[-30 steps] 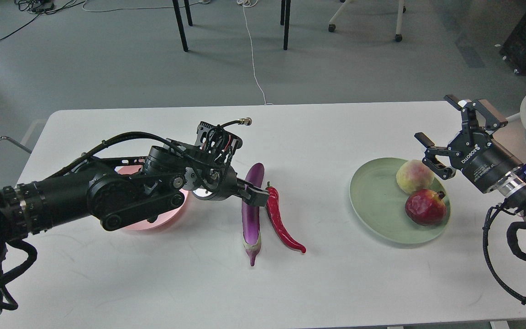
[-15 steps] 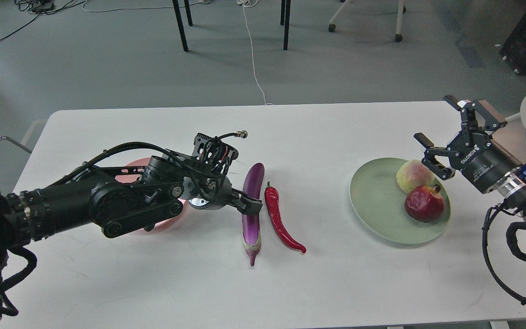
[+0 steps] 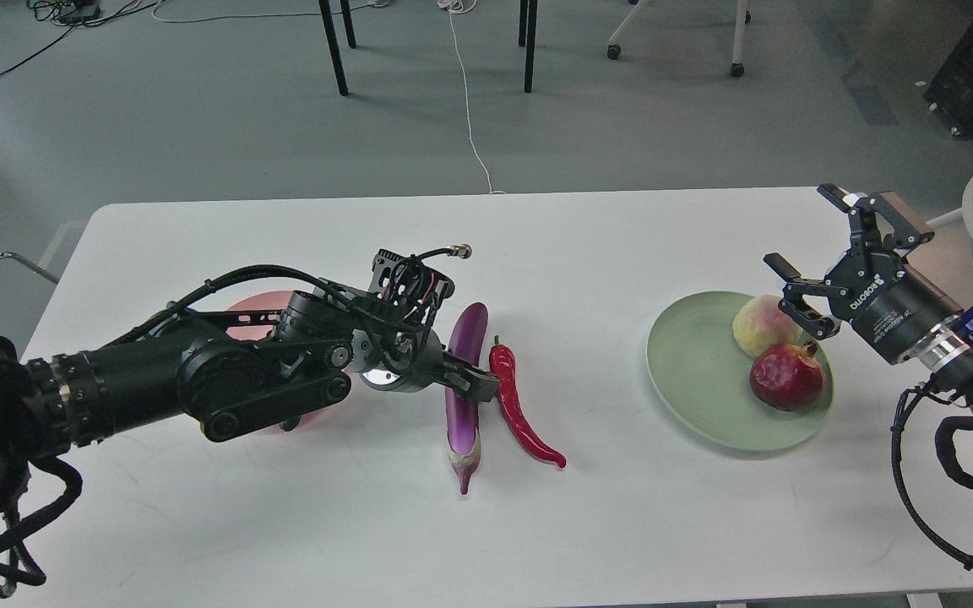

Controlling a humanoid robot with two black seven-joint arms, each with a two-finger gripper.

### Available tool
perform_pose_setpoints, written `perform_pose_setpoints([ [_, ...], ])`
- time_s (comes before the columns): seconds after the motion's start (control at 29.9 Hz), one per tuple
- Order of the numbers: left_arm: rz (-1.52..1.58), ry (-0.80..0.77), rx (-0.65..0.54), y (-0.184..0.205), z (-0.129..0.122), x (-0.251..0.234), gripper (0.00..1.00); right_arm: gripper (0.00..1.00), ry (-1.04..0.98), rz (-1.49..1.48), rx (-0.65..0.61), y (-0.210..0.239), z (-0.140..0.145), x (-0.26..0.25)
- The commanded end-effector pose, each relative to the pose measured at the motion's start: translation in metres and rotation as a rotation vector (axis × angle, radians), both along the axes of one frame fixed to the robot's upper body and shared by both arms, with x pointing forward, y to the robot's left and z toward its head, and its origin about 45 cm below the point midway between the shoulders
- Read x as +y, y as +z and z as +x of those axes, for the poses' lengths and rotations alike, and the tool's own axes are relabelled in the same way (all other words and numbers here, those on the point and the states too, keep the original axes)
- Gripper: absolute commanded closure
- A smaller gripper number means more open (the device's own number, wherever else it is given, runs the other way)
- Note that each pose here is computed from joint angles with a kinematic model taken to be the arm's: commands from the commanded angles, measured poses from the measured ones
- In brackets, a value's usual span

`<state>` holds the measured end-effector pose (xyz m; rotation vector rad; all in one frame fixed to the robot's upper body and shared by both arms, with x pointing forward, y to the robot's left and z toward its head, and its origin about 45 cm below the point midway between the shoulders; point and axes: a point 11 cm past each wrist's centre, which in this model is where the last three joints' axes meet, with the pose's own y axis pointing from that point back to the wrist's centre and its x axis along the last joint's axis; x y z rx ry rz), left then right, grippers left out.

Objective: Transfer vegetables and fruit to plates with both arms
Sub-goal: 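Reach the left gripper to the purple eggplant and grasp it, then lift the eggplant and lower it onto the pink plate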

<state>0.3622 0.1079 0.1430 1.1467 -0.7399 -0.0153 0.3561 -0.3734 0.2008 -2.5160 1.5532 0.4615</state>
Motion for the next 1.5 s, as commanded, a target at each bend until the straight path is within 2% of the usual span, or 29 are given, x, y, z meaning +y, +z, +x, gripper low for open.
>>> perform_pose_setpoints([
  [0.0, 0.001, -0.002, 0.011, -0.001, -0.002, 0.0, 0.24, 0.02, 0.001, 0.0, 0.0, 0.0, 0.0, 0.0],
  [0.03, 0.003, -0.001, 0.012, -0.001, -0.002, 0.0, 0.28, 0.02, 0.001, 0.0, 0.0, 0.0, 0.0, 0.0],
  [0.1, 0.004, -0.001, 0.012, -0.001, -0.001, 0.0, 0.46, 0.02, 0.001, 0.0, 0.0, 0.0, 0.0, 0.0],
  [0.17, 0.006, -0.002, 0.011, -0.001, -0.001, 0.0, 0.58, 0.02, 0.002, -0.002, 0.0, 0.0, 0.0, 0.0],
  [0.33, 0.028, 0.023, -0.006, 0.0, 0.003, 0.005, 0.78, 0.02, 0.001, -0.002, 0.002, -0.001, -0.001, 0.0],
  [0.5, 0.018, 0.039, -0.019, 0.008, 0.009, 0.008, 0.79, 0.02, 0.001, -0.002, 0.002, -0.001, -0.001, 0.0],
  [0.63, -0.026, 0.082, -0.017, 0.034, 0.024, 0.013, 0.78, 0.02, 0.001, -0.002, 0.002, -0.001, -0.001, 0.0],
  [0.8, -0.029, 0.151, -0.063, 0.066, 0.045, 0.051, 0.78, 0.02, 0.003, -0.004, 0.001, -0.001, -0.001, 0.0],
  [0.97, -0.011, 0.22, -0.092, 0.081, 0.052, 0.103, 0.78, 0.02, 0.007, -0.006, 0.004, -0.002, -0.001, 0.001],
  [1.24, 0.031, 0.271, -0.108, 0.089, 0.045, 0.177, 0.78, 0.02, 0.009, -0.005, 0.005, -0.003, -0.002, 0.002],
  [1.47, 0.088, 0.268, -0.087, 0.074, 0.025, 0.216, 0.78, 0.02, 0.01, -0.005, 0.006, -0.003, -0.002, 0.003],
])
